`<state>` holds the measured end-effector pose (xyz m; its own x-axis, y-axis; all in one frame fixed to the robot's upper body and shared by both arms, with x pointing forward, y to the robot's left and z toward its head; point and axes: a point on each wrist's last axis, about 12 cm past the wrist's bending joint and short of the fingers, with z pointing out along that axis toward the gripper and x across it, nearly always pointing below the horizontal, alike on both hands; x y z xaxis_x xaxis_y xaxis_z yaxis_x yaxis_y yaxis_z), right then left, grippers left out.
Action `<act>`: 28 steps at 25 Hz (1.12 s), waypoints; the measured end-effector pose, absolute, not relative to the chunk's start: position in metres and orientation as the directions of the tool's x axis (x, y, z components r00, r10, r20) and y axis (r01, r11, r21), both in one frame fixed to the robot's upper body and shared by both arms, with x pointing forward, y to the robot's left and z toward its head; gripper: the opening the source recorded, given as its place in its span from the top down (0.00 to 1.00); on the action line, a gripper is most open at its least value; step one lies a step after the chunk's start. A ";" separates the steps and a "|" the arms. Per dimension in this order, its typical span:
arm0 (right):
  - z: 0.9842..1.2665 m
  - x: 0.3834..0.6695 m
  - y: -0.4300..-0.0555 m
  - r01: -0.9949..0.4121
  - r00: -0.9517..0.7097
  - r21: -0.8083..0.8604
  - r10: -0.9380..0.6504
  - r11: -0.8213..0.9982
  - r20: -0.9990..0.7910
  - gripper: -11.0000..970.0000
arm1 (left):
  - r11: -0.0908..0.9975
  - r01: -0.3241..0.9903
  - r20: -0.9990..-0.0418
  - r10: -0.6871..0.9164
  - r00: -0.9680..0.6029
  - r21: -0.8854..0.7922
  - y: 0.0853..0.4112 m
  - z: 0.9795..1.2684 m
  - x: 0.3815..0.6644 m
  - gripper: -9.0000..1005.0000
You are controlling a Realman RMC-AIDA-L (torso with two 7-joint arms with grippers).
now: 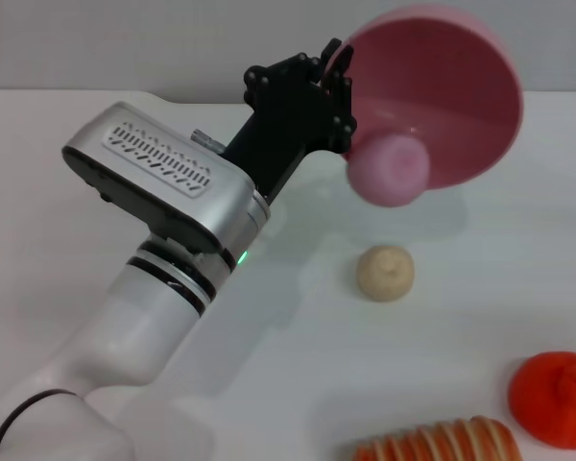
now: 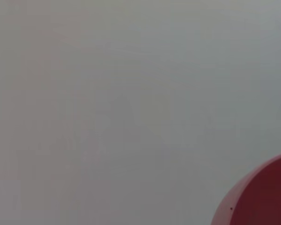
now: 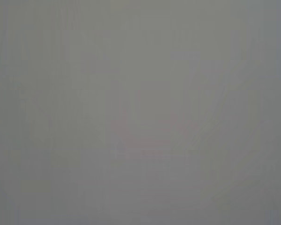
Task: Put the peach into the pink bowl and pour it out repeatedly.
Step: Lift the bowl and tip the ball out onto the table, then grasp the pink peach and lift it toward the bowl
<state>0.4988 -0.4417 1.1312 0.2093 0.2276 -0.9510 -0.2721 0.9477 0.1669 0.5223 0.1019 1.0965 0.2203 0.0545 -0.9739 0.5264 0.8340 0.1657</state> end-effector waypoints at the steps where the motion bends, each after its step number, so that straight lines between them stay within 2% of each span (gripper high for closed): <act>1: 1.131 0.499 -0.441 -0.273 0.210 0.167 0.228 0.947 -0.951 0.48 | 0.834 0.526 -0.974 0.055 0.220 0.166 0.102 1.097 0.522 0.95; 6: 1.132 0.503 -0.440 -0.273 0.208 0.169 0.229 0.947 -0.951 0.48 | 0.830 0.545 -0.974 -0.014 0.228 0.116 0.104 1.099 0.522 0.95; 15: 1.131 0.506 -0.436 -0.282 0.200 0.174 0.235 0.944 -0.951 0.48 | 0.833 0.541 -0.984 0.022 0.176 0.115 0.106 1.096 0.532 0.95; 22: 1.127 0.508 -0.432 -0.285 0.179 0.180 0.237 0.941 -0.955 0.48 | 0.836 0.546 -0.994 0.098 -0.054 0.053 0.106 1.106 0.573 0.95; 28: 1.121 0.507 -0.427 -0.308 0.124 0.195 0.242 0.931 -0.962 0.48 | 0.852 0.521 -0.932 0.143 -0.333 -0.055 0.125 1.129 0.618 0.95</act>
<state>0.5068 -0.4270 1.1205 0.1241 0.2420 -0.9623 -0.3076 0.9314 0.1946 0.6181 0.1255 1.1288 -0.3329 0.1432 -0.9320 0.5207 0.8520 -0.0551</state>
